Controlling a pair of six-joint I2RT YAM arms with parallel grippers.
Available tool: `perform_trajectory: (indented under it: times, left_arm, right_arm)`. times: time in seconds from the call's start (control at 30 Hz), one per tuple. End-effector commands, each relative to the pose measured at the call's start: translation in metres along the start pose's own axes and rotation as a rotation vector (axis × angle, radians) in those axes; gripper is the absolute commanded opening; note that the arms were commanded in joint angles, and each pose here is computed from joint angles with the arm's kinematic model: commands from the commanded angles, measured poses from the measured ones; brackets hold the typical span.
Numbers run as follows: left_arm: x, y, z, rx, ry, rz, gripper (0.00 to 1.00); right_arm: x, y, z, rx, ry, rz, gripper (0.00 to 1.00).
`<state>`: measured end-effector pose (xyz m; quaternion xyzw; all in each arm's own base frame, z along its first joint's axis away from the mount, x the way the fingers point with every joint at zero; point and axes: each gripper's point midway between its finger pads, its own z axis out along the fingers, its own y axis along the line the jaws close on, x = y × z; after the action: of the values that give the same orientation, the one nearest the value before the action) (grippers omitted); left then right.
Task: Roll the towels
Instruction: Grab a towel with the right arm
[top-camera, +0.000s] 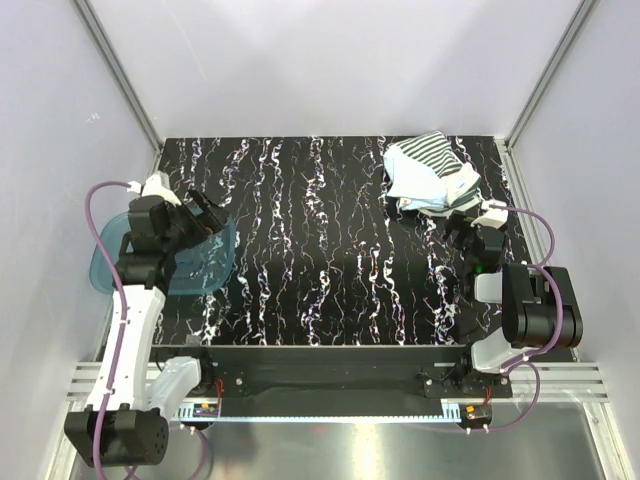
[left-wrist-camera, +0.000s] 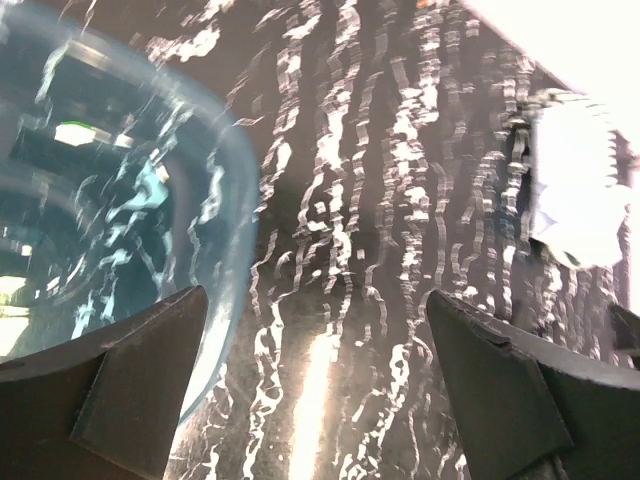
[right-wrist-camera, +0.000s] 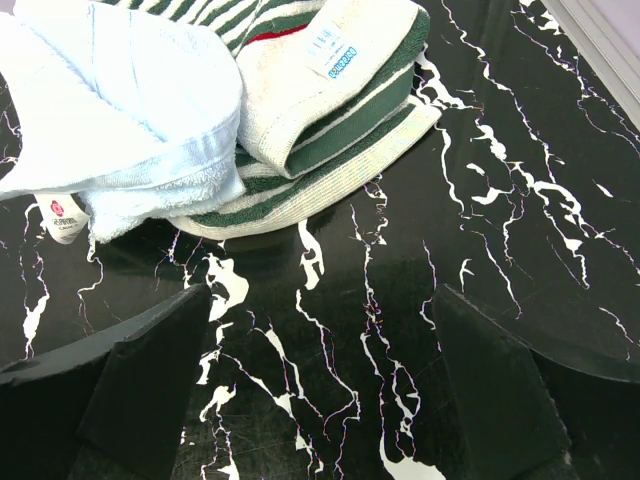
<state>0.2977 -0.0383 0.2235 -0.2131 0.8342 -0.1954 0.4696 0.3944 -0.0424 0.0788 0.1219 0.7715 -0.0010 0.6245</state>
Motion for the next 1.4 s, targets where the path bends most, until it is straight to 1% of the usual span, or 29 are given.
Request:
perform_trajectory:
  times: [0.0,0.07,0.17,0.23,0.33,0.4,0.43,0.57,0.6,0.63,0.67,0.7,0.77,0.8,0.83,0.87,0.93,0.97,1.0,1.03,1.07,1.1,1.13,1.17,1.2,1.23,1.27,1.33,1.37]
  left_arm:
    - [-0.016,-0.037,-0.025,0.135,0.028,0.105,0.99]
    - [-0.015,-0.044,-0.027,0.171,0.039,0.135,0.99]
    - [-0.019,-0.052,-0.032,0.206,0.0,0.186,0.99]
    - [-0.016,-0.066,-0.032,0.214,0.016,0.271,0.99]
    - [-0.002,-0.063,-0.031,0.146,0.063,0.379,0.99]
    - [0.001,-0.059,-0.033,0.108,0.057,0.418,0.99]
    - [0.006,-0.063,-0.039,0.126,0.052,0.434,0.99]
    - [0.036,-0.05,-0.029,0.119,0.086,0.424,0.99]
    - [0.052,-0.041,-0.023,0.107,0.124,0.416,0.99]
    - [0.058,-0.038,-0.02,0.105,0.136,0.412,0.99]
    - [0.064,-0.035,-0.019,0.101,0.156,0.408,0.99]
    - [0.062,-0.039,-0.021,0.105,0.156,0.412,0.99]
    - [0.06,-0.041,-0.022,0.112,0.142,0.416,0.99]
    - [0.059,-0.04,-0.022,0.109,0.134,0.426,0.99]
    - [0.058,-0.04,-0.022,0.109,0.132,0.43,0.99]
    - [0.057,-0.041,-0.023,0.111,0.131,0.438,0.99]
    - [0.055,-0.037,-0.022,0.087,0.124,0.444,0.99]
    - [0.055,-0.036,-0.022,0.083,0.121,0.445,0.99]
    - [0.054,-0.036,-0.021,0.082,0.121,0.449,0.99]
    - [0.055,-0.035,-0.022,0.081,0.122,0.449,0.99]
    - [0.054,-0.035,-0.022,0.082,0.118,0.449,0.99]
    - [0.054,-0.035,-0.022,0.08,0.118,0.449,0.99]
    - [0.055,-0.034,-0.022,0.075,0.122,0.449,0.99]
    - [0.054,-0.034,-0.022,0.074,0.119,0.45,0.99]
    - [0.054,-0.034,-0.022,0.072,0.119,0.45,0.99]
    - [0.054,-0.033,-0.022,0.071,0.118,0.451,0.99]
    - [0.054,-0.033,-0.022,0.066,0.117,0.451,0.99]
    - [0.054,-0.033,-0.022,0.065,0.118,0.452,0.99]
    - [0.054,-0.033,-0.022,0.064,0.119,0.455,0.99]
  right_arm:
    - [-0.021,0.004,0.005,-0.023,-0.071,-0.012,1.0]
    - [-0.022,0.004,0.005,-0.023,-0.072,-0.013,1.0]
    - [-0.021,0.004,0.005,-0.023,-0.071,-0.012,1.0]
    - [-0.022,0.004,0.005,-0.021,-0.071,-0.012,1.0]
    - [-0.021,0.004,0.005,-0.022,-0.069,-0.012,1.0]
    - [-0.021,0.004,0.005,-0.022,-0.068,-0.013,1.0]
    - [-0.021,0.004,0.005,-0.022,-0.069,-0.015,1.0]
    - [-0.027,0.006,0.004,-0.028,-0.091,-0.01,1.0]
    - [-0.038,0.018,0.005,-0.075,-0.102,-0.048,1.0]
    - [-0.031,0.029,-0.002,-0.078,-0.011,-0.093,1.0]
    - [-0.042,0.026,-0.002,-0.004,0.004,-0.175,1.0]
    - [-0.066,0.074,-0.001,-0.098,-0.03,-0.213,1.0]
    - [-0.08,0.113,-0.011,-0.232,-0.01,-0.249,1.0]
    - [-0.111,0.142,-0.014,-0.29,-0.055,-0.242,1.0]
    - [-0.114,0.15,-0.015,-0.303,-0.026,-0.227,1.0]
    - [-0.135,0.171,-0.019,-0.369,-0.009,-0.088,1.0]
    - [-0.135,0.184,-0.015,-0.371,0.08,0.068,1.0]
    - [-0.155,0.211,-0.02,-0.5,0.082,0.084,1.0]
    - [-0.155,0.221,-0.017,-0.537,0.114,0.09,1.0]
    - [-0.118,0.225,-0.004,-0.528,0.269,0.09,1.0]
    - [-0.143,0.233,0.006,-0.51,0.258,0.071,1.0]
    - [-0.122,0.224,0.011,-0.429,0.355,0.028,1.0]
    - [-0.098,0.23,0.021,-0.391,0.408,-0.041,1.0]
    - [-0.112,0.226,0.035,-0.308,0.356,-0.124,1.0]
    - [-0.098,0.217,0.037,-0.251,0.42,-0.168,1.0]
    - [-0.07,0.211,0.049,-0.203,0.5,-0.2,0.98]
    - [-0.084,0.212,0.058,-0.172,0.489,-0.218,0.95]
    - [-0.048,0.2,0.062,-0.102,0.608,-0.289,0.91]
    - [-0.048,0.2,0.065,-0.073,0.599,-0.32,0.91]
